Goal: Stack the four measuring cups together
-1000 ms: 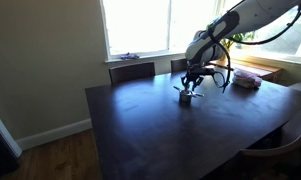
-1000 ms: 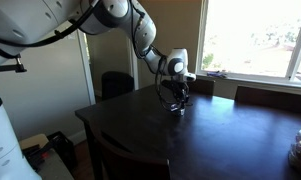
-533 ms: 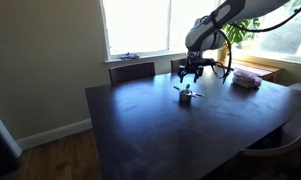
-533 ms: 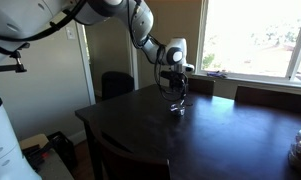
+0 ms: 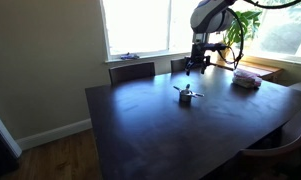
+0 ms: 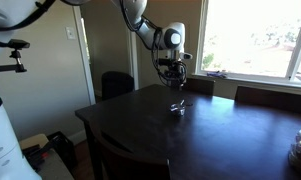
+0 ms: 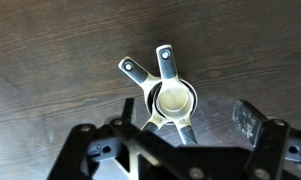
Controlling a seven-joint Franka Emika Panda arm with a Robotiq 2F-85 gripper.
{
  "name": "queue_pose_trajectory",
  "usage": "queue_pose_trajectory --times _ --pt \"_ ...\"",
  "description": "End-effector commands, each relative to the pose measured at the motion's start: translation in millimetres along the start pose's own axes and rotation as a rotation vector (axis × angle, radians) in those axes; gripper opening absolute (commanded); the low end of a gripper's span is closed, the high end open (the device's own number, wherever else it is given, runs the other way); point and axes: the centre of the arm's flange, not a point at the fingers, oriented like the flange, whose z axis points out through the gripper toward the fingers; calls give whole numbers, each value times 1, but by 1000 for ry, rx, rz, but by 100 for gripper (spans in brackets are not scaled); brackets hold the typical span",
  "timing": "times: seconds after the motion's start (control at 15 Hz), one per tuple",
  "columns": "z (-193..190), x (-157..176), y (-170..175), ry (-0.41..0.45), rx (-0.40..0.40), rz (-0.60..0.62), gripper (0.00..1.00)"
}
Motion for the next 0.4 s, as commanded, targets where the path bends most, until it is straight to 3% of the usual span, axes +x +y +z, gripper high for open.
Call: queue_pose_trajectory --times 0.0,0.33 --pt "0 -1 0 -2 0 -2 100" --pt "3 -3 1 -9 -2 -4 100"
